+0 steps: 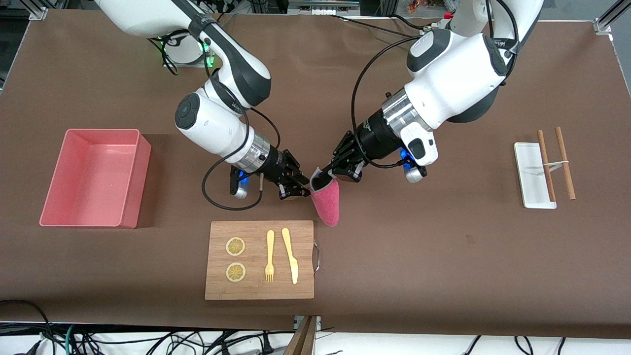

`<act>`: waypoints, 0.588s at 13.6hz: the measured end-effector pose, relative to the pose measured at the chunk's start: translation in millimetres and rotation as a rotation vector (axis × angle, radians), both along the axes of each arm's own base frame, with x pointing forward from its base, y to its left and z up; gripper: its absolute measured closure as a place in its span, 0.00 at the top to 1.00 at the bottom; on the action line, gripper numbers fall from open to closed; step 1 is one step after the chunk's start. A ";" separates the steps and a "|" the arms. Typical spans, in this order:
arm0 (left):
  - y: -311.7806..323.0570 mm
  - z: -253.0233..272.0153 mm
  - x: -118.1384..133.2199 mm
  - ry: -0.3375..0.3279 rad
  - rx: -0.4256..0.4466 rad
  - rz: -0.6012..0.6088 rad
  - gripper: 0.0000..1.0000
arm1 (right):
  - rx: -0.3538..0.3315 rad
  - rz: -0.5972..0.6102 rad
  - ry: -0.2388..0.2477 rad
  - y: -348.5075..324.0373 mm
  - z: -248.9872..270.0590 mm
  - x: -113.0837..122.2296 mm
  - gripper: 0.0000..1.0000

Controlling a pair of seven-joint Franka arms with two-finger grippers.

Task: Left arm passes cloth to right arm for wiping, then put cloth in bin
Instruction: 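Grasp the cloth with the right gripper while the left gripper holds it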

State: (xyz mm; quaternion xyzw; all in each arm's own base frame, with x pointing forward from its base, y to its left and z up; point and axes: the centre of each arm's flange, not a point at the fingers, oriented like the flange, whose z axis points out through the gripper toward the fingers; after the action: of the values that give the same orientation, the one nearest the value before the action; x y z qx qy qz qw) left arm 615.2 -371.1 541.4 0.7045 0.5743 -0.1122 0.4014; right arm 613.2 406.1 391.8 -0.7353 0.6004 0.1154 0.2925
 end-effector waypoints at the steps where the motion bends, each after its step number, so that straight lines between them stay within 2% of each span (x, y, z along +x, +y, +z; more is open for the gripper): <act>1: 0.0 0.0 0.0 0.000 0.000 0.000 0.02 | 0.001 -0.001 -0.002 -0.3 0.1 0.3 0.13; 2: 0.1 0.0 0.0 0.000 0.000 0.000 0.02 | 0.002 -0.002 -0.003 -0.3 0.3 0.5 0.04; 3: 0.1 0.0 0.1 0.000 0.000 0.000 0.02 | 0.003 -0.003 -0.006 -0.4 0.9 0.9 0.01; 8: 0.2 0.0 0.2 0.000 0.000 0.000 0.02 | 0.008 -0.008 -0.014 -1.0 4.9 3.0 0.01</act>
State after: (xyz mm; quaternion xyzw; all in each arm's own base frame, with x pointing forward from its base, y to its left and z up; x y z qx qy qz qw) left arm 615.3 -370.8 541.4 0.7044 0.5745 -0.1121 0.4015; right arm 616.1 405.1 396.7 -0.7326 0.6006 0.1117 0.3002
